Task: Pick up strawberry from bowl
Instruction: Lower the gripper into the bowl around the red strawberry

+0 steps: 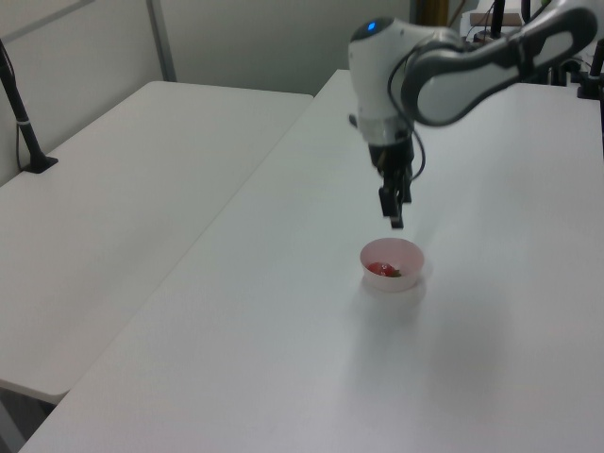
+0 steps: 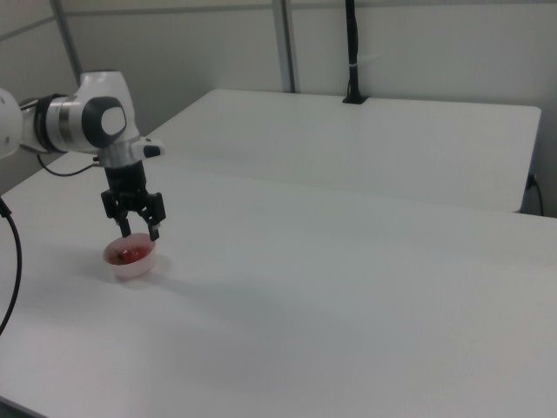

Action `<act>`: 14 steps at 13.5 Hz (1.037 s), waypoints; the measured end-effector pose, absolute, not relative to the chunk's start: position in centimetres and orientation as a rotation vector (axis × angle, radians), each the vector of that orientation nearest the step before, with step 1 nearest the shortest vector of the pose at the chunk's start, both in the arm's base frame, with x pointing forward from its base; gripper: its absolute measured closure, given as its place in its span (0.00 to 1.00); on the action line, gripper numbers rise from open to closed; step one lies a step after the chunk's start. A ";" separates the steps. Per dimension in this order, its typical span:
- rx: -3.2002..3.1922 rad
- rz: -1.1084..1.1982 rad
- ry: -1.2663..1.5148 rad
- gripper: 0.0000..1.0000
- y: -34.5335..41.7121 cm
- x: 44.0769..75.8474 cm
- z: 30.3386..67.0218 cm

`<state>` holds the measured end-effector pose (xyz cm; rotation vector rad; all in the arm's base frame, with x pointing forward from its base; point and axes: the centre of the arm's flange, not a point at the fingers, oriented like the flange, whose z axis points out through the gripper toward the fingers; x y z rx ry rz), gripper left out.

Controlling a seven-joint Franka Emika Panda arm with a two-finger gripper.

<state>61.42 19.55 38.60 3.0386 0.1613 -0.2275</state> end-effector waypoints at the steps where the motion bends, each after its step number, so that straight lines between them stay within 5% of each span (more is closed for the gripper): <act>1: 3.030 -0.237 0.168 0.18 21.0 61.3 37.1; 14: 3.032 -0.164 0.147 0.22 25.8 61.3 31.1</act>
